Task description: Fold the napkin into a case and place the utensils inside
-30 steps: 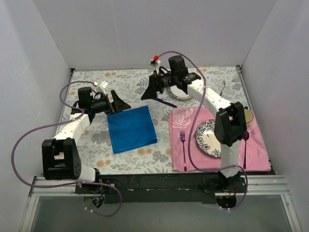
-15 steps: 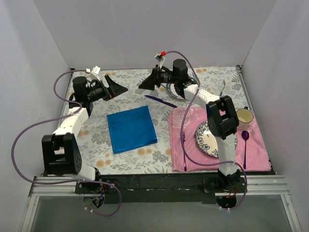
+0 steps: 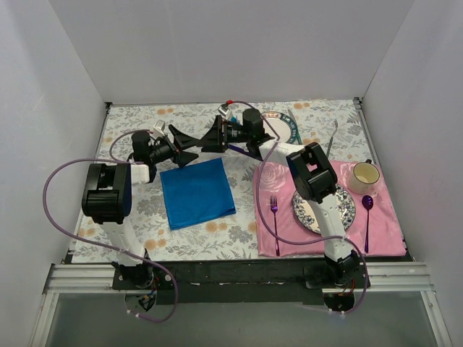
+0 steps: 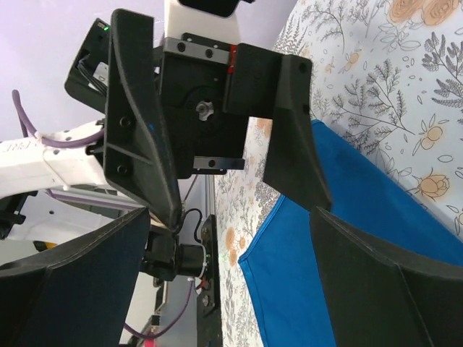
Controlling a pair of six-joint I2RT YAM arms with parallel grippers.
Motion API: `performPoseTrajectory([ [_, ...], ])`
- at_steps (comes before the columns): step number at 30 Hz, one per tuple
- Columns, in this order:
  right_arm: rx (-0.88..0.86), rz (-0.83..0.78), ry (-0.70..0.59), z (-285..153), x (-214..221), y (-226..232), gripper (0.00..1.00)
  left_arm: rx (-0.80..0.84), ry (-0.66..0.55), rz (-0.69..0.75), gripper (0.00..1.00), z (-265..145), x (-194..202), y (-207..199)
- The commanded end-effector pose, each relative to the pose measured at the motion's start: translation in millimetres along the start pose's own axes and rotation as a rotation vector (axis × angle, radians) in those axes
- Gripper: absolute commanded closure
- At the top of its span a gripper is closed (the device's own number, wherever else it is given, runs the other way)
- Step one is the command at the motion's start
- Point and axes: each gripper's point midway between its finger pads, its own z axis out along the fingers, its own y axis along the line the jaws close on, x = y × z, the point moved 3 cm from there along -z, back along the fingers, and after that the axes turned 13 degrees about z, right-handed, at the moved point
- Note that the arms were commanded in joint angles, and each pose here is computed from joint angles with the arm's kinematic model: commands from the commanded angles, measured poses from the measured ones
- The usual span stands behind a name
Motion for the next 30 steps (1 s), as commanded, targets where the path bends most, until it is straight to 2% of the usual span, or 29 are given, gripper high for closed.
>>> performPoseTrajectory([
  [1,-0.016,0.010,-0.028,13,-6,-12,0.01,0.050,-0.058,-0.020,0.02,9,-14,1],
  [13,0.085,0.127,-0.052,18,1,-85,0.01,0.031,-0.059,-0.102,0.02,13,1,43],
  [20,0.186,0.196,-0.070,5,10,-125,0.01,-0.043,-0.086,-0.164,0.02,-9,1,84],
  [30,0.252,0.198,-0.075,-4,13,-142,0.01,-0.069,-0.099,-0.165,0.02,-42,4,91],
])
